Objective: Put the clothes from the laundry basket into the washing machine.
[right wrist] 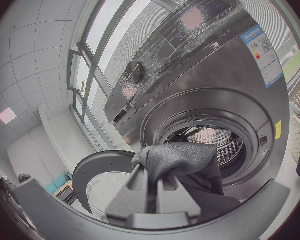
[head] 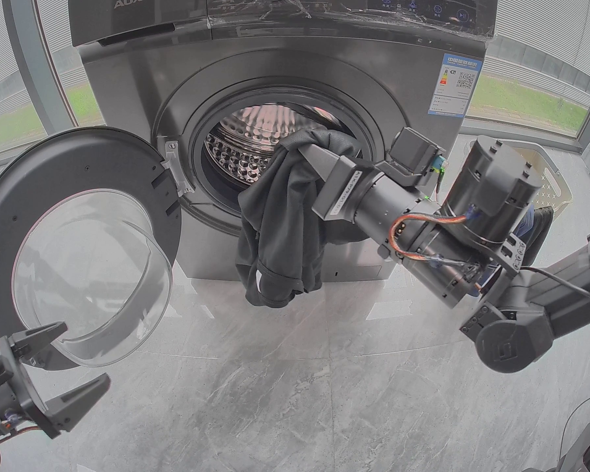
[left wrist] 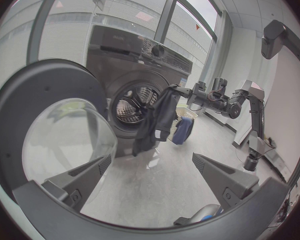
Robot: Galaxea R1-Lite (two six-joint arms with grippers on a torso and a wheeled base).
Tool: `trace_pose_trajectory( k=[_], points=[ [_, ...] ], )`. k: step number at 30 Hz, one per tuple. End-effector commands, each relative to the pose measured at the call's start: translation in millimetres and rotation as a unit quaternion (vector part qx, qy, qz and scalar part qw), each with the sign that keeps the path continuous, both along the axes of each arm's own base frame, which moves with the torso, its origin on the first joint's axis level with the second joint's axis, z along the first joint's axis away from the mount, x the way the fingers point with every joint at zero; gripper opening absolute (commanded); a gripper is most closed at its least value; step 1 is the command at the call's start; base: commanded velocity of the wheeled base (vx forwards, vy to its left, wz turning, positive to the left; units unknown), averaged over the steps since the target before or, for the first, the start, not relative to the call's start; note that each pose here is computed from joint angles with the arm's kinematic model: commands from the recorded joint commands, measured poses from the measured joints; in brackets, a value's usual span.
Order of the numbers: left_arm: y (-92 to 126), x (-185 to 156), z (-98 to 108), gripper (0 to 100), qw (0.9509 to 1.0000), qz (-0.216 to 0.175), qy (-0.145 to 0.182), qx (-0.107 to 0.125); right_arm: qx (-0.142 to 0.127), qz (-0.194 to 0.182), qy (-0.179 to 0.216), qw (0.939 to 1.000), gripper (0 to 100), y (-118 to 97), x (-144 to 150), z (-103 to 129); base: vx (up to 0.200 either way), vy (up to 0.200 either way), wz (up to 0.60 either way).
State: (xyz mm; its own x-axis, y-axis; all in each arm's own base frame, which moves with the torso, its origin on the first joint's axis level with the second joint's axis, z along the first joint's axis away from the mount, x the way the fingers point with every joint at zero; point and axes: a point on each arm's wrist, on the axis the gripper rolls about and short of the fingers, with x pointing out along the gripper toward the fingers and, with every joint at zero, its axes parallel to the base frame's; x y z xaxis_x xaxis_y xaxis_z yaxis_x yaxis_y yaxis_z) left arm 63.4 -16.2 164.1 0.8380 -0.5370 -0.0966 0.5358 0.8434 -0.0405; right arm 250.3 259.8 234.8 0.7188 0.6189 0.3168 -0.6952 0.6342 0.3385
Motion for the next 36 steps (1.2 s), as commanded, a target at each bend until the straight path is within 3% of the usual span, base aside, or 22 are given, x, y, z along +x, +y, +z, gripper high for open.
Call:
trace_pose_trajectory(
  k=[1, 6, 12, 20, 30, 36],
  points=[
    [-27.0, 58.5, -13.0, 100, 0.9907, -0.101, 0.091, 0.012, 0.0, 0.008, 0.001, 1.0, 0, 21.0, 14.2, -10.2, 0.0, 0.0, 0.0],
    [-51.6, 86.3, -18.9, 100, 0.9813, -0.15, 0.119, 0.02, 0.003, 0.005, 0.0, 1.0, 0, 22.9, 16.1, -11.3, 0.0, 0.0, 0.0],
    [-77.3, 123.9, -30.2, 100, 0.9781, -0.17, 0.118, 0.025, 0.003, 0.0, -0.001, 1.0, 0, 21.3, 17.2, -10.6, 0.0, 0.0, 0.0],
    [-102.5, 162.4, -45.6, 100, 0.9792, -0.169, 0.112, 0.002, 0.004, 0.0, -0.004, 1.0, 0, 22.5, 16.0, -10.5, 0.0, 0.0, 0.0],
    [-115.7, 190.4, -55.9, 100, 0.9795, -0.165, 0.116, -0.013, 0.003, 0.0, -0.006, 1.0, 0, 23.3, 15.2, -10.3, 0.0, 0.0, 0.0],
    [-123.6, 208.7, -64.7, 100, 0.984, -0.146, 0.1, -0.02, 0.003, 0.001, -0.006, 1.0, 0, 23.4, 14.4, -10.1, 0.0, 0.0, 0.0]
  ],
)
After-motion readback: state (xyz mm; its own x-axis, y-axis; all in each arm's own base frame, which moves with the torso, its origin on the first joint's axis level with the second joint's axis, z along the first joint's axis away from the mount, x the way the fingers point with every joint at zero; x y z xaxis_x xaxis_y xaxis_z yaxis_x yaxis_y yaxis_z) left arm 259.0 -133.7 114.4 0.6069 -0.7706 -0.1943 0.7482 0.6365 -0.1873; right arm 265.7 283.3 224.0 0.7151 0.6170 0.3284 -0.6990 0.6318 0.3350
